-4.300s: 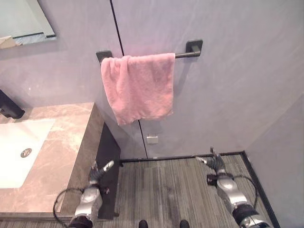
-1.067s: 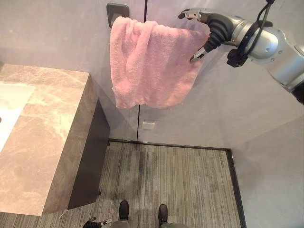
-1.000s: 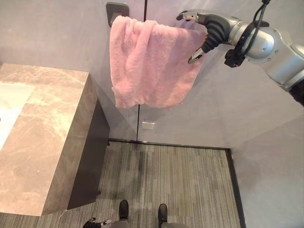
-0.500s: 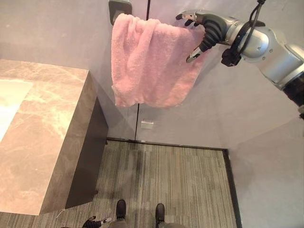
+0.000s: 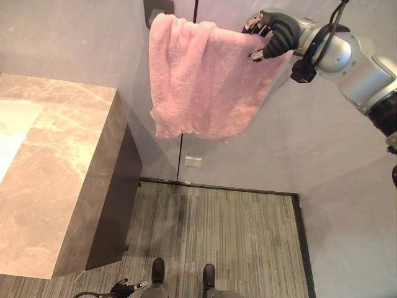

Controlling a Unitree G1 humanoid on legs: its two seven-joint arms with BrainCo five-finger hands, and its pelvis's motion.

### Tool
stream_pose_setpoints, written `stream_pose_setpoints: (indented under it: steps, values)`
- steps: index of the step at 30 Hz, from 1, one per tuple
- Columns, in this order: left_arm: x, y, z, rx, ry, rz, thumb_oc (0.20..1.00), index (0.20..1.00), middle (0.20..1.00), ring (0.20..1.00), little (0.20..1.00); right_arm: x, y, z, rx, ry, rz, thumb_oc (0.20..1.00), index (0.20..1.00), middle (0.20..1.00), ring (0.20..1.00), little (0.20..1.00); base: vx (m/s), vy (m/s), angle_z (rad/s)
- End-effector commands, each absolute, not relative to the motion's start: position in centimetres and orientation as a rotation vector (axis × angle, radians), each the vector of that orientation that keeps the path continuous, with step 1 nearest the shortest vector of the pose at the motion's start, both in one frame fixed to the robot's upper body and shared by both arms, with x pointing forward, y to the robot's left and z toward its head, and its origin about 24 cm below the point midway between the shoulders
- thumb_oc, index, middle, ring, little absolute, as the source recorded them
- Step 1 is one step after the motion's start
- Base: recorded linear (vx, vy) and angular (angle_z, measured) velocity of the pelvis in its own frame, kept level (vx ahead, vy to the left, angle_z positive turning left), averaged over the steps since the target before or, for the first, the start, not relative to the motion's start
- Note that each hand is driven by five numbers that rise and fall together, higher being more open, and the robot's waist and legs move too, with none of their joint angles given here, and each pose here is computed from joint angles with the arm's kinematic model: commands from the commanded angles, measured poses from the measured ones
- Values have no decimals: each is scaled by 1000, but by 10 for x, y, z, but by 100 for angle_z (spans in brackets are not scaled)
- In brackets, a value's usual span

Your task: Put brush and paste in cup on sink, flatten towel.

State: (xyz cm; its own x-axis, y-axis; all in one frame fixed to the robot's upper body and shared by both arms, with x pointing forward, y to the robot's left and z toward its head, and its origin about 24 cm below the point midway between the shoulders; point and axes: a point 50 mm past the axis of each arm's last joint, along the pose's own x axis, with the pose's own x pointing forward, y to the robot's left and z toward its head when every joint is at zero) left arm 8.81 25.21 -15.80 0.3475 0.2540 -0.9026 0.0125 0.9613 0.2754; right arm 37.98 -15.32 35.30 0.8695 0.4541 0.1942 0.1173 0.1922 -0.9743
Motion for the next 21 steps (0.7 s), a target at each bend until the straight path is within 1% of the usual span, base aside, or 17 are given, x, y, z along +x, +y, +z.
stream_pose_setpoints:
  steps: [1,2,3,9,10,12,13,16,18,19,21]
  values:
    - [103,267,-150,298,1181,192,1000,1000,1000,1000,1000,367,-158,409,-1346,-625,87,652,652,652,652,652,0,0,0]
    - [104,267,-150,298,1180,193,1000,1000,1000,1000,1000,367,-160,409,-1348,-620,83,649,649,649,649,649,0,0,0]
    - [104,268,-150,297,1178,194,1000,1000,1000,1000,1000,367,-160,409,-1348,-621,82,671,671,671,671,671,0,0,0]
    - [105,266,-150,296,1175,191,1000,1000,1000,1000,1000,367,-162,408,-1350,-622,78,715,715,715,715,715,0,0,0]
    - [104,265,-151,294,1176,189,1000,1000,1000,1000,1000,367,-164,408,-1356,-618,74,743,743,743,743,743,0,0,0]
    - [105,264,-151,292,1175,184,1000,1000,1000,1000,1000,366,-166,408,-1359,-616,72,749,749,749,749,749,0,0,0]
    - [105,264,-151,290,1174,184,1000,1000,1000,1000,1000,366,-167,408,-1364,-615,70,730,730,730,730,730,0,0,0]
    - [107,263,-151,291,1168,176,1000,1000,1000,1000,1000,366,-173,408,-1383,-600,52,715,715,715,715,715,0,0,0]
    - [107,262,-151,291,1167,173,1000,1000,1000,1000,1000,366,-175,407,-1386,-592,48,689,689,689,689,689,0,0,0]
    - [108,262,-151,292,1164,171,1000,1000,1000,1000,1000,367,-179,407,-1405,-580,30,649,649,649,649,649,0,0,0]
    - [108,262,-151,293,1164,170,1000,1000,1000,1000,1000,367,-180,407,-1415,-574,22,624,624,624,624,624,0,0,0]
